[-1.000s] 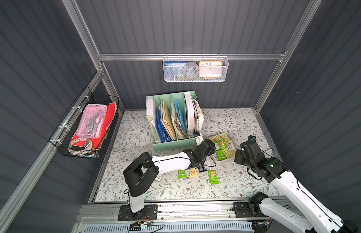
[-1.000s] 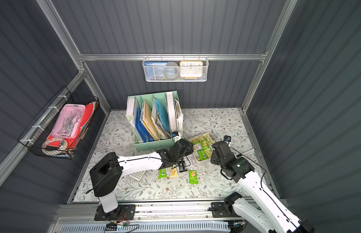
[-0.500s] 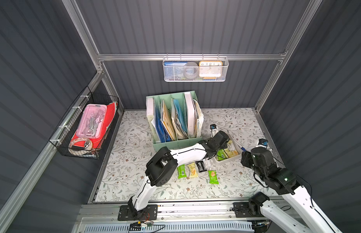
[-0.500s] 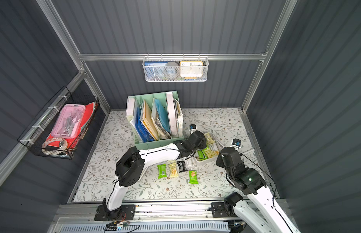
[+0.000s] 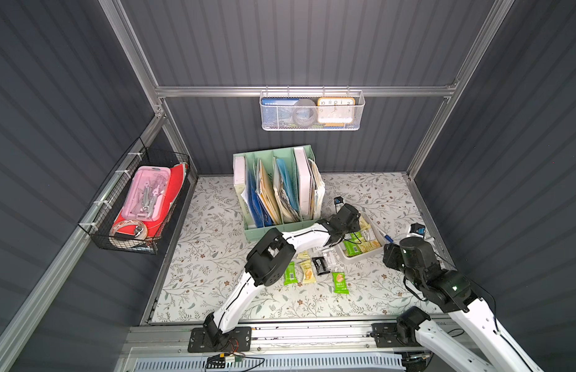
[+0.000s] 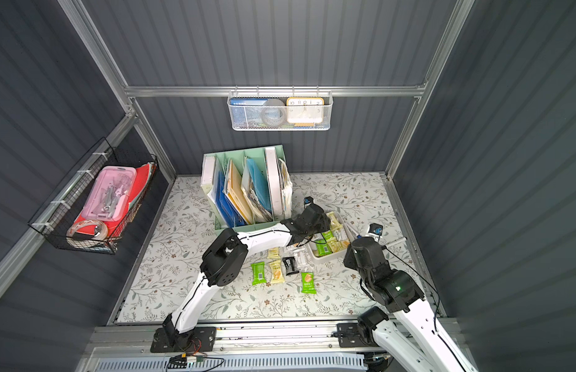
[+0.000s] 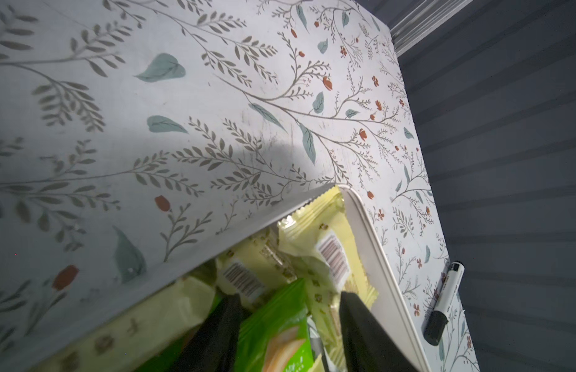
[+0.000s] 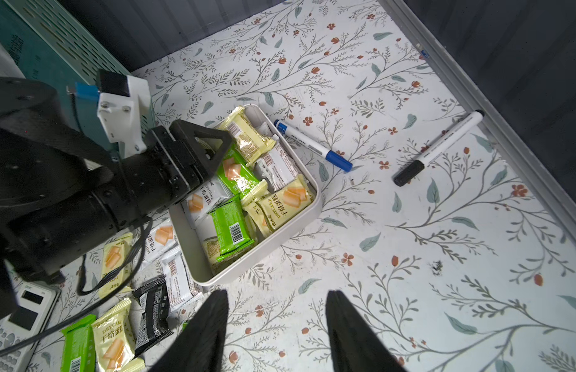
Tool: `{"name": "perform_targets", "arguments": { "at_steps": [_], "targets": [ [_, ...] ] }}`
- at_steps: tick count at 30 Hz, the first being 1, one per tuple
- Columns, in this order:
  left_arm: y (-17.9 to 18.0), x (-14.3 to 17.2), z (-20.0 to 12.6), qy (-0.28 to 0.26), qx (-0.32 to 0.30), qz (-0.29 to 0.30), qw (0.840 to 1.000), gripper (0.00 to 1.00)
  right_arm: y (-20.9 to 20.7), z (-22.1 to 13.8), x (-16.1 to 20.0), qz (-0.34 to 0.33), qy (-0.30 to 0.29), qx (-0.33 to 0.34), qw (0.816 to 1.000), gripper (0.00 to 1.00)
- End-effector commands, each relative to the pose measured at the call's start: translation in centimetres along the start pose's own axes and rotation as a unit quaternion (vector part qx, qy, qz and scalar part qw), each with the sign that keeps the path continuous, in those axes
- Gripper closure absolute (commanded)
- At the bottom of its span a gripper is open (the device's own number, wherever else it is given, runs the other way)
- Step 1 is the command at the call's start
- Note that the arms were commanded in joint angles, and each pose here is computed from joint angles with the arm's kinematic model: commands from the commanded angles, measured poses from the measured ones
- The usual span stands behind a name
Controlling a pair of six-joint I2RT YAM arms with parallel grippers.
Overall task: Take the cookies out of the storage box
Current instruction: Pick up the cookie from the storage box.
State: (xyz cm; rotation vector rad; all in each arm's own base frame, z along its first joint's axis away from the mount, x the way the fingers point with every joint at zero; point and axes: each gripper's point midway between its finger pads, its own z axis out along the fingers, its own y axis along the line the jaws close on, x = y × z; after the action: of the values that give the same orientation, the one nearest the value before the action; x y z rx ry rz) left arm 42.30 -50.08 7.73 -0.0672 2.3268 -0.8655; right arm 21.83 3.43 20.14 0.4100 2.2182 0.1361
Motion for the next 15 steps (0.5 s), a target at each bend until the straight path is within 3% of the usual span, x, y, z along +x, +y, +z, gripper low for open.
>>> {"name": "perform_targets", "arguments": {
  "at_steps": [1, 15],
  "targets": [
    [-1.7, -0.3, 0.4, -0.001, 0.029, -0.020, 0.999, 0.45, 0.2, 0.1, -0.2, -0.005, -0.002, -0.002, 1.000, 0.46],
    [-1.6, -0.4, 2.7, 0.008, 0.072, -0.063, 0.995, 0.45, 0.3, 0.5, 0.2, -0.008, 0.007, -0.002, 1.000, 0.46]
  ]
}}
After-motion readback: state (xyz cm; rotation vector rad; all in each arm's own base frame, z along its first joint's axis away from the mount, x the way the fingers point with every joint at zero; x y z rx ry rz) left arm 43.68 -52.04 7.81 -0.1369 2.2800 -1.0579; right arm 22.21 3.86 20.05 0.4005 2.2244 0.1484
